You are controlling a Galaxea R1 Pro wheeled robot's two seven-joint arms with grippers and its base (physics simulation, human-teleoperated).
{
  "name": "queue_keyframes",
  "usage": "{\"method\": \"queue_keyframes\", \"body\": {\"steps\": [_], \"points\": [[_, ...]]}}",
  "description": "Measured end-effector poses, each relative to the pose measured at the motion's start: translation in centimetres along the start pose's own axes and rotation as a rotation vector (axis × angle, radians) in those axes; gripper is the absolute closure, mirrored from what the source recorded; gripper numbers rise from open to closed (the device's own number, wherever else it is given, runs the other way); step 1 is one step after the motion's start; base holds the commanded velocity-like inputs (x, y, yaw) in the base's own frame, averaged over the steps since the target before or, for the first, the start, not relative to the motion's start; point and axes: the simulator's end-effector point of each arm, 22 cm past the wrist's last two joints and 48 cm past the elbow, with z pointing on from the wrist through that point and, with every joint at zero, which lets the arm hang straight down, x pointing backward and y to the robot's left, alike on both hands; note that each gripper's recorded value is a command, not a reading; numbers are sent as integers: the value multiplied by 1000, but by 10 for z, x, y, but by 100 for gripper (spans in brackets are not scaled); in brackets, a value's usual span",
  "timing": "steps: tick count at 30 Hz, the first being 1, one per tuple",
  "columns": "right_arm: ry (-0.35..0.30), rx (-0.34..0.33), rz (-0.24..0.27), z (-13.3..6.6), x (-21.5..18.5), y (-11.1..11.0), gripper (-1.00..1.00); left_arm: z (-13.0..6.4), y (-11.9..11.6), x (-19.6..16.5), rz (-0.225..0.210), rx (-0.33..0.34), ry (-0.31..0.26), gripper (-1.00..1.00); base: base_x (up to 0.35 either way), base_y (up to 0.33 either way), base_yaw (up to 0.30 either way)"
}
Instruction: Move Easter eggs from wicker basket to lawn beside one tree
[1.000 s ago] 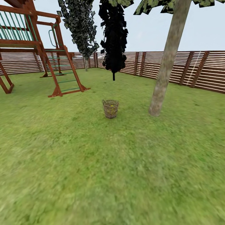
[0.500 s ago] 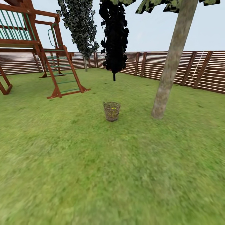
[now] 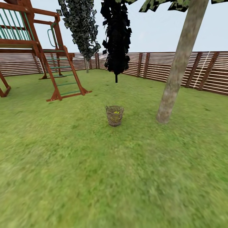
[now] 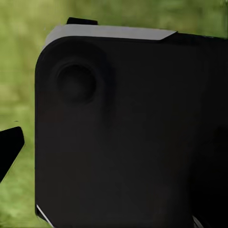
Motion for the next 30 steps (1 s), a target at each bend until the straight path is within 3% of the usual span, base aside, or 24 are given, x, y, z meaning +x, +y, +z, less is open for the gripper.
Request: {"method": "queue_keyframes", "body": {"steps": [30], "points": [[0, -2, -3, 0, 0, 2, -100, 0, 0, 1, -2, -1, 1, -100, 330, 67, 0]]}}
